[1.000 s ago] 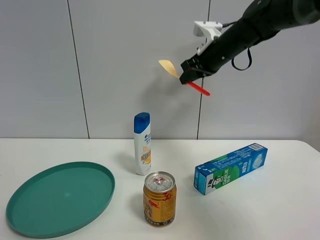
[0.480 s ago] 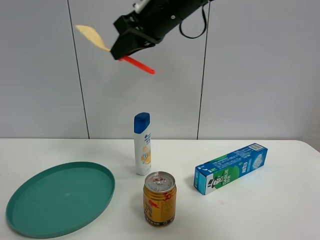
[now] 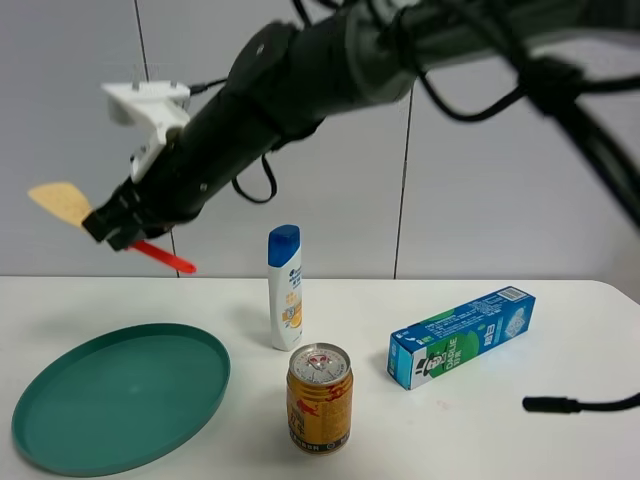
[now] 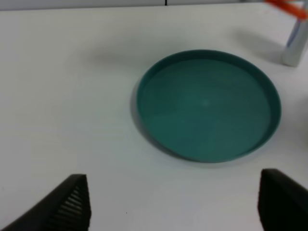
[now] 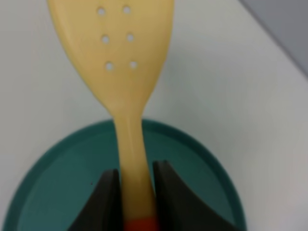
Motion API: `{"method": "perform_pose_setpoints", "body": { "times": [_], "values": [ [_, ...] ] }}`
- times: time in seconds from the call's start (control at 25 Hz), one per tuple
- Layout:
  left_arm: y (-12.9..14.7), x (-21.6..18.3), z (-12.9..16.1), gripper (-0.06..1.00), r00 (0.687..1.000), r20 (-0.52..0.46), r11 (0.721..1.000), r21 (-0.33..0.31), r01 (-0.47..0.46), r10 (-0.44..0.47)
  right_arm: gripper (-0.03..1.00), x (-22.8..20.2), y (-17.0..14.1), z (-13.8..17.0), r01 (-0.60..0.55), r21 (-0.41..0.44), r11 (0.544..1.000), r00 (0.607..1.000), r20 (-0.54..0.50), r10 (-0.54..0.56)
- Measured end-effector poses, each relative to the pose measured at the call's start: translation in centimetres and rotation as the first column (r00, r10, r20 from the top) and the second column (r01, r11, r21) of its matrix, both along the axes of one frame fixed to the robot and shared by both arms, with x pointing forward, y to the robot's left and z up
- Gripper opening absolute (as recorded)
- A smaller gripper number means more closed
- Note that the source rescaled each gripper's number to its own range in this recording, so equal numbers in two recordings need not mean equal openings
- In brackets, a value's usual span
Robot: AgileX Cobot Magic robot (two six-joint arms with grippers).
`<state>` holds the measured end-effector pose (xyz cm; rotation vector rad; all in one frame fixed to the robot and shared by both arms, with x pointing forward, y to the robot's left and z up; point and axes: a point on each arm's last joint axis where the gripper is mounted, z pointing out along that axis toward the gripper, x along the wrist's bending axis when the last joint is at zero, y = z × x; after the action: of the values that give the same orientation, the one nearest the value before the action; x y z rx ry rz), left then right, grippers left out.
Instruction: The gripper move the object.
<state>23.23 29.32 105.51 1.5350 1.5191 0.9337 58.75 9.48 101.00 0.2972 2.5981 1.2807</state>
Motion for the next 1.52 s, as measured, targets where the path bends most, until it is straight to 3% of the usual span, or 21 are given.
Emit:
{"method": "perform_pose_setpoints", "body": {
  "times": [0.24,0.56,0.8,0.96,1.04,1.2,1.36,1.52],
  "values": [
    [0.0,0.0,0.0,1.00,1.000,0.000,1.000,0.000,0.000,0.000,0.00,-0.8,2.6,-6.8,-0.008,-0.061,0.998,0.999,-0.036,0.006],
    [0.0,0.0,0.0,1.00,1.000,0.000,1.000,0.000,0.000,0.000,0.02,0.3,3.2,-9.7,0.085,-0.023,0.996,0.996,0.004,-0.085],
    [0.0,0.0,0.0,1.00,1.000,0.000,1.000,0.000,0.000,0.000,0.35,-0.2,3.2,-10.5,0.040,-0.060,0.997,0.998,-0.040,-0.043],
    [0.0,0.0,0.0,1.00,1.000,0.000,1.000,0.000,0.000,0.000,0.45,-0.4,3.1,-10.8,0.025,-0.076,0.997,0.998,-0.048,-0.028],
    [0.0,0.0,0.0,1.00,1.000,0.000,1.000,0.000,0.000,0.000,0.55,-0.4,3.1,-10.4,0.023,-0.073,0.997,0.998,-0.049,-0.026],
    [0.0,0.0,0.0,1.00,1.000,0.000,1.000,0.000,0.000,0.000,0.78,-0.9,2.8,-5.4,0.019,-0.015,1.000,0.999,-0.031,-0.020],
    [0.0,0.0,0.0,1.00,1.000,0.000,1.000,0.000,0.000,0.000,0.83,-2.5,1.0,4.9,-0.005,0.091,0.996,0.994,0.105,-0.005],
    [0.0,0.0,0.0,1.00,1.000,0.000,1.000,0.000,0.000,0.000,0.83,-5.4,-2.7,14.9,-0.020,0.166,0.986,0.964,0.265,-0.025]
  ]
}}
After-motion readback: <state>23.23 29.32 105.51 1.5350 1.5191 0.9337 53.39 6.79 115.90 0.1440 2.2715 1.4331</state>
